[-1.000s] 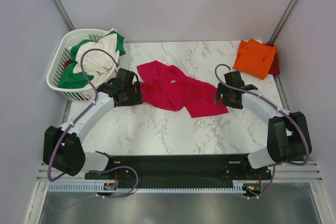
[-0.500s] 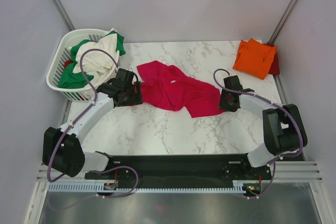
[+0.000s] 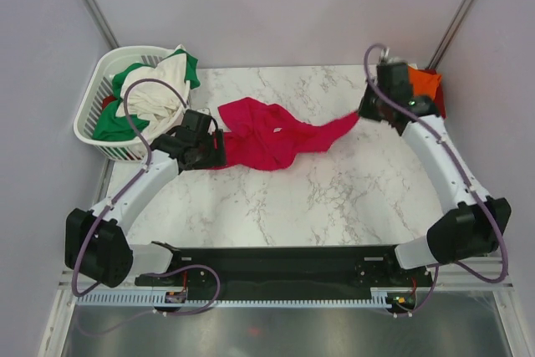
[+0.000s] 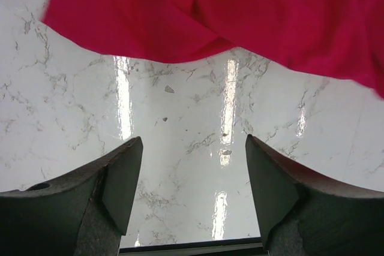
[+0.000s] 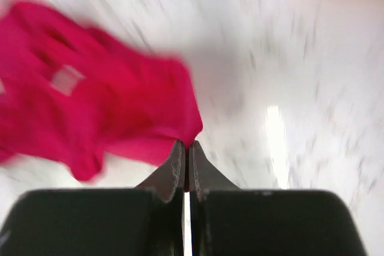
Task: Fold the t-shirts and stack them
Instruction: Flatten the tshirt out
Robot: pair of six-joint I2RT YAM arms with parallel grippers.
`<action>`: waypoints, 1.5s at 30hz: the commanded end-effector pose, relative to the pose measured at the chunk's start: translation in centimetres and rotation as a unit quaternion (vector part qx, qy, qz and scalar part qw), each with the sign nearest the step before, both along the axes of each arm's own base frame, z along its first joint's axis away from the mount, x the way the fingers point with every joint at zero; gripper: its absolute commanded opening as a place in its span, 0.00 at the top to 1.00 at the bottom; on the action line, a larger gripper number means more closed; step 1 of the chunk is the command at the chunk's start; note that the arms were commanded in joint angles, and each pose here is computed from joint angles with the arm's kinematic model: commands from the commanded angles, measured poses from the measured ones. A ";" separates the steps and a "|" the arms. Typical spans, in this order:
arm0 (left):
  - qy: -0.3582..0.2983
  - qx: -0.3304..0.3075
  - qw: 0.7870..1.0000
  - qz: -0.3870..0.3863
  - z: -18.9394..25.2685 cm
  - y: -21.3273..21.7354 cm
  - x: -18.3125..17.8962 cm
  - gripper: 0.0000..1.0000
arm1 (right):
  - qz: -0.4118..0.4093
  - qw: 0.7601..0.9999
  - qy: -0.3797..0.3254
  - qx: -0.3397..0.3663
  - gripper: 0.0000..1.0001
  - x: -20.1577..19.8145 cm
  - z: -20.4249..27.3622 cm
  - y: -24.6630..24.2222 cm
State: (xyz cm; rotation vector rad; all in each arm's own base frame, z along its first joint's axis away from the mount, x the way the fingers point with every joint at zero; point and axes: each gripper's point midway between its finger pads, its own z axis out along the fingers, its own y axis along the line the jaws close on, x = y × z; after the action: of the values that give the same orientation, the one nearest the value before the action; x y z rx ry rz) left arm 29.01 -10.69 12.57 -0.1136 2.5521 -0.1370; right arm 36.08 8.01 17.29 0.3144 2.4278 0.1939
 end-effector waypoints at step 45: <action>0.060 -0.147 0.957 -0.244 -7.4 -39.7 -0.5 0.00 | -0.056 0.979 -0.191 -0.044 1.00 -1.7 17.6 -5.8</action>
State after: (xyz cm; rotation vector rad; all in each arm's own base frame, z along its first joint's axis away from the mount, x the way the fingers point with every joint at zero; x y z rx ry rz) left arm 28.36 -49.69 5.99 0.4896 2.5645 -0.7047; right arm 34.37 1.96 33.22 0.3552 2.0884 0.0514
